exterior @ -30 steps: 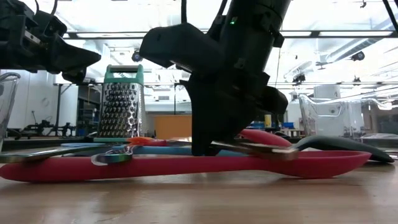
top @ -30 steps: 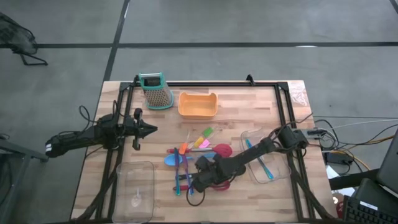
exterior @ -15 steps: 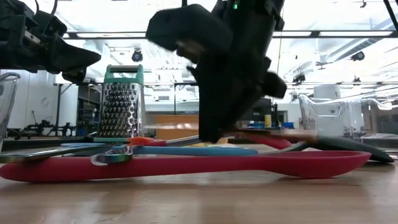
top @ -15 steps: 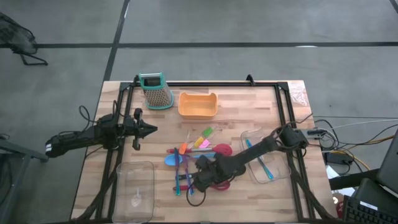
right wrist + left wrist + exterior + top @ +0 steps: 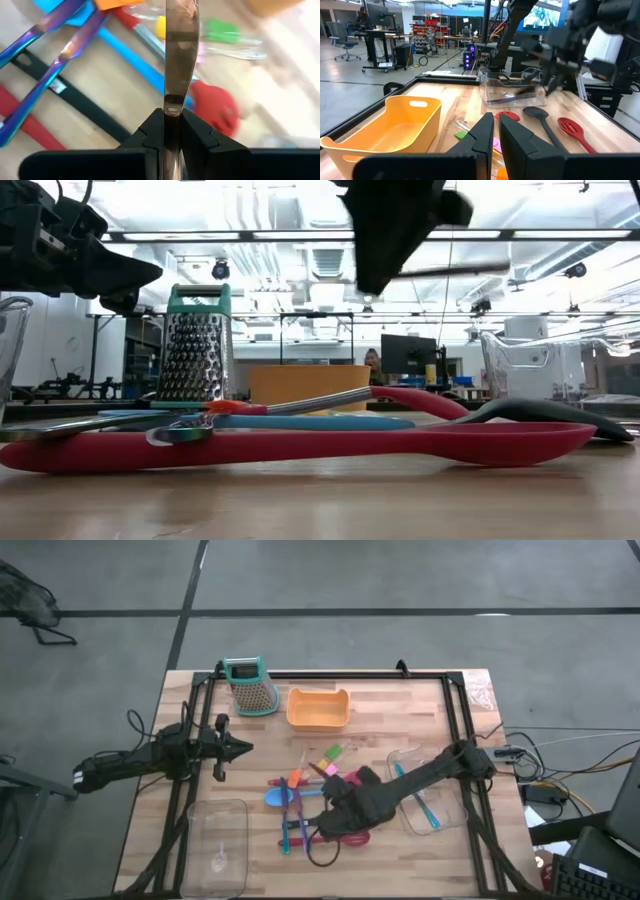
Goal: Pick & Place Kitchen Items
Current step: Put the gold knife into the top transparent bin
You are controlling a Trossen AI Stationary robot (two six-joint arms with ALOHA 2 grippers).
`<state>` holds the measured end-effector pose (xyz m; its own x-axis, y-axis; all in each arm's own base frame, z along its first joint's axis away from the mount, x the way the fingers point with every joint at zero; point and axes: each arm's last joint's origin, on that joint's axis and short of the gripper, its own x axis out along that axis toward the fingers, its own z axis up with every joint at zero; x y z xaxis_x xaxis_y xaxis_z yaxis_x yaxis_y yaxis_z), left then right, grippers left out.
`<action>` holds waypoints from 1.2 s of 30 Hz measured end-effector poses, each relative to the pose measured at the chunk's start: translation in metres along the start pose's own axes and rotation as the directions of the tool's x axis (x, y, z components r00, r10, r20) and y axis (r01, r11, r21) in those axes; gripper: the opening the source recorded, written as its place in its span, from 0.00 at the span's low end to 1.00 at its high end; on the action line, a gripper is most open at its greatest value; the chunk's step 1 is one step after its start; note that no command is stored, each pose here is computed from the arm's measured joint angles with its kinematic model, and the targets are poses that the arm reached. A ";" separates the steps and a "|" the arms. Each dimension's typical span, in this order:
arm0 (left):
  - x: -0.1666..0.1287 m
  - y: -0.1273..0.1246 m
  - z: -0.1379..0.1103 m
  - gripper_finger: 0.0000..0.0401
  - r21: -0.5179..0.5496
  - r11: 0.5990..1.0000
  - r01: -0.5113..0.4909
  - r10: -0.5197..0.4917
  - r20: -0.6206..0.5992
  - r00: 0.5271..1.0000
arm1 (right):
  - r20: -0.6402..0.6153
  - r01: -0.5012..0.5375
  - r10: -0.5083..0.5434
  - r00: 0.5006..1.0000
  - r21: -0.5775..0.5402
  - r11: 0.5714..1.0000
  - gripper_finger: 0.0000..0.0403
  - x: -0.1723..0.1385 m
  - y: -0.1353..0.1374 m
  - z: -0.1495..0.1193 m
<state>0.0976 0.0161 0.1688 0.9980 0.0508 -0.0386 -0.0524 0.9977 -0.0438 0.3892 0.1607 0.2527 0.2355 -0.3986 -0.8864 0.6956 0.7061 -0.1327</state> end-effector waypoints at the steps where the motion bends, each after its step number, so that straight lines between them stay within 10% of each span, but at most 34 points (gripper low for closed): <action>1: 0.000 0.000 0.000 0.09 0.000 1.000 -0.001 0.001 0.000 1.000 | 0.004 0.016 -0.016 1.000 0.007 1.000 0.09 -0.007 -0.002 -0.001; 20: 0.000 0.000 0.000 0.09 0.000 1.000 -0.001 0.001 -0.002 1.000 | 0.081 0.049 -0.066 0.995 0.200 0.979 0.11 -0.066 -0.045 -0.040; 36: 0.000 0.000 0.000 0.09 0.000 1.000 0.000 0.000 -0.002 1.000 | -0.071 0.227 -0.215 0.974 0.308 0.924 0.10 -0.038 -0.138 -0.094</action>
<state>0.0977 0.0162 0.1686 0.9979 0.0509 -0.0408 -0.0527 0.9976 -0.0441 0.2203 0.1333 0.2630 0.0310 -0.4985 -0.8664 0.9052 0.3816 -0.1871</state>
